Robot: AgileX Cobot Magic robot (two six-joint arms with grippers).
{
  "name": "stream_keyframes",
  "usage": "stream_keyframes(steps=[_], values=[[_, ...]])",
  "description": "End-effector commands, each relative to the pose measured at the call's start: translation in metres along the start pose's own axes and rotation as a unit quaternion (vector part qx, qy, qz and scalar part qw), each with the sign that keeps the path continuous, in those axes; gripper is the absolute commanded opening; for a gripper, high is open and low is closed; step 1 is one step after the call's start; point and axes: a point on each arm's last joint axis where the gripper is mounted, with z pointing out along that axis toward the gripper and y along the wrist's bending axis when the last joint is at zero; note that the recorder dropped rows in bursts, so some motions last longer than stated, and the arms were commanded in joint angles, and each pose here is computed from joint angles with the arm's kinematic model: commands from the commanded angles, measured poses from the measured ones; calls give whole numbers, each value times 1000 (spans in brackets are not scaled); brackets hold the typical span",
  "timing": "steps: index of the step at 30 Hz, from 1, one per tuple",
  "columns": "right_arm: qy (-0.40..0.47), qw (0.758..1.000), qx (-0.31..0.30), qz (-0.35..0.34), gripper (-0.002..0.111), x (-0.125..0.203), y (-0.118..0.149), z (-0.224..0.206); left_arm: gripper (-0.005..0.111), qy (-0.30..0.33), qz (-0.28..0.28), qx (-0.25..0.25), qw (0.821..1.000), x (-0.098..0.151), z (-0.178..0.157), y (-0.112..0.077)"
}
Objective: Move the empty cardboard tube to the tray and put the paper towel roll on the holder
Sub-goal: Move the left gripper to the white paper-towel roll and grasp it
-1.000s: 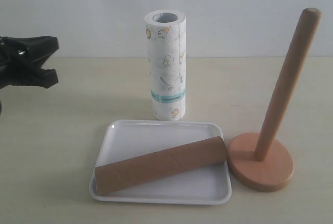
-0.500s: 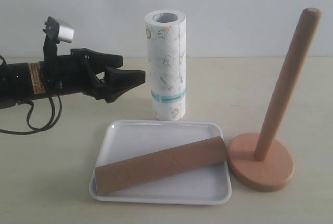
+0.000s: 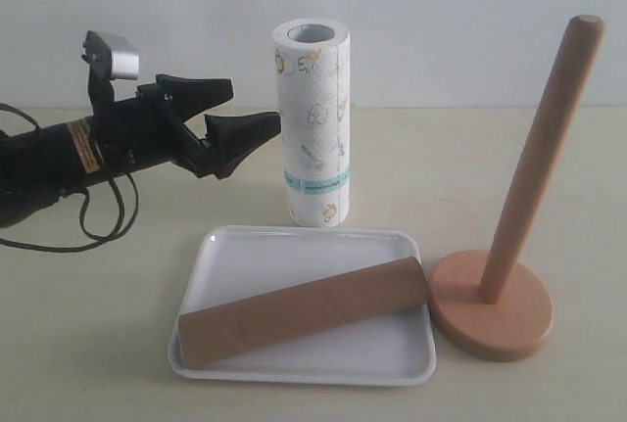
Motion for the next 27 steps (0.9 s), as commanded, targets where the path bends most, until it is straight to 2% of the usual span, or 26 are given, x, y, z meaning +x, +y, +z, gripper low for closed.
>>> stream_keyframes(steps=[1,4,12,20,27], values=[[-4,1000,-1,0,0,-1,0,0,110,-7,35,22,999,9,21,-2],[-4,1000,-1,0,0,-1,0,0,110,-14,39,32,999,13,37,-2],[-4,1000,-1,0,0,-1,0,0,110,-40,27,21,999,25,71,11],[-4,1000,-1,0,0,-1,0,0,110,-49,2,33,998,34,102,19],[-4,1000,-1,0,0,-1,0,0,109,-19,-36,1,999,40,119,34]])
